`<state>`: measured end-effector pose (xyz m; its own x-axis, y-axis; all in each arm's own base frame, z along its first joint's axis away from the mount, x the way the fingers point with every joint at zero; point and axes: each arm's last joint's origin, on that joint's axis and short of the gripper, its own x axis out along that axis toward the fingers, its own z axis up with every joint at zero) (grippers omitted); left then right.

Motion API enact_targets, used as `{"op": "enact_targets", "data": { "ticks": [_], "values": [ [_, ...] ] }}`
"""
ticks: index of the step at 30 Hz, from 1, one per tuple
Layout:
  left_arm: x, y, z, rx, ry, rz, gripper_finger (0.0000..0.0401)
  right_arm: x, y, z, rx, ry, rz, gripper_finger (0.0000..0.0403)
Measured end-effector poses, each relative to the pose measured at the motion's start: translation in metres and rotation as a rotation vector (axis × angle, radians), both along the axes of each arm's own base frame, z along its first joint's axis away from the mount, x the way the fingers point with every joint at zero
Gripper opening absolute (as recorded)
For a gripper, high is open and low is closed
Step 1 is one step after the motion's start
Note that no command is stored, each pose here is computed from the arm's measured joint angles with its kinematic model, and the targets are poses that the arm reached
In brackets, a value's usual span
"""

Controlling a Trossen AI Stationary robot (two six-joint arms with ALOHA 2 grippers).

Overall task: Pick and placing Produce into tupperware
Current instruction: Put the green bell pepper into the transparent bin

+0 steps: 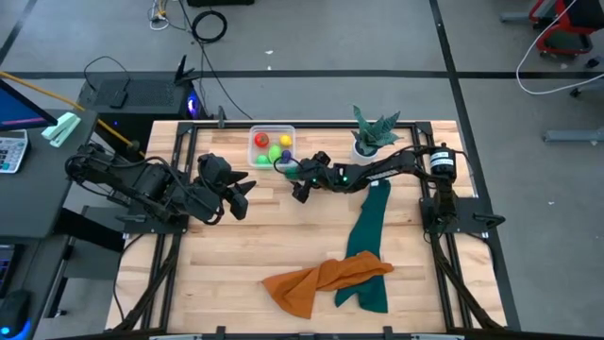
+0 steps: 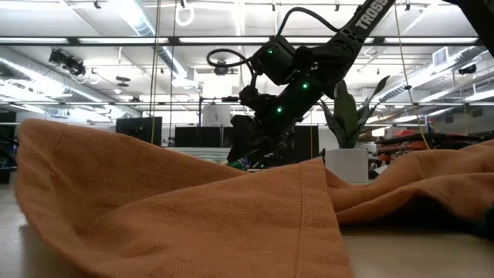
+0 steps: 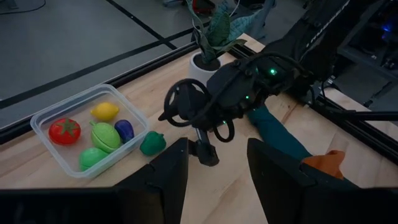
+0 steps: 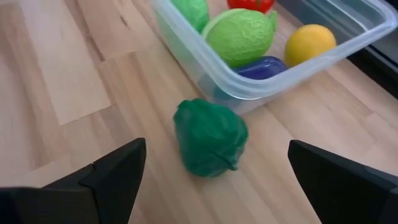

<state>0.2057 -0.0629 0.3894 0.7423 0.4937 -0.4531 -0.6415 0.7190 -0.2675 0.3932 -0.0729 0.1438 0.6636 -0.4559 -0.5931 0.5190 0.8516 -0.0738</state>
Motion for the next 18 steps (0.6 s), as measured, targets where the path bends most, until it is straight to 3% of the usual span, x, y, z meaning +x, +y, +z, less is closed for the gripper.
{"op": "enact_targets", "data": {
  "ticks": [18],
  "values": [
    [0.0001,0.0001,0.0,0.0,0.0,0.0,0.0172,-0.0003,-0.0031,0.0,0.062,-0.033,-0.035,0.0355]
  ]
}}
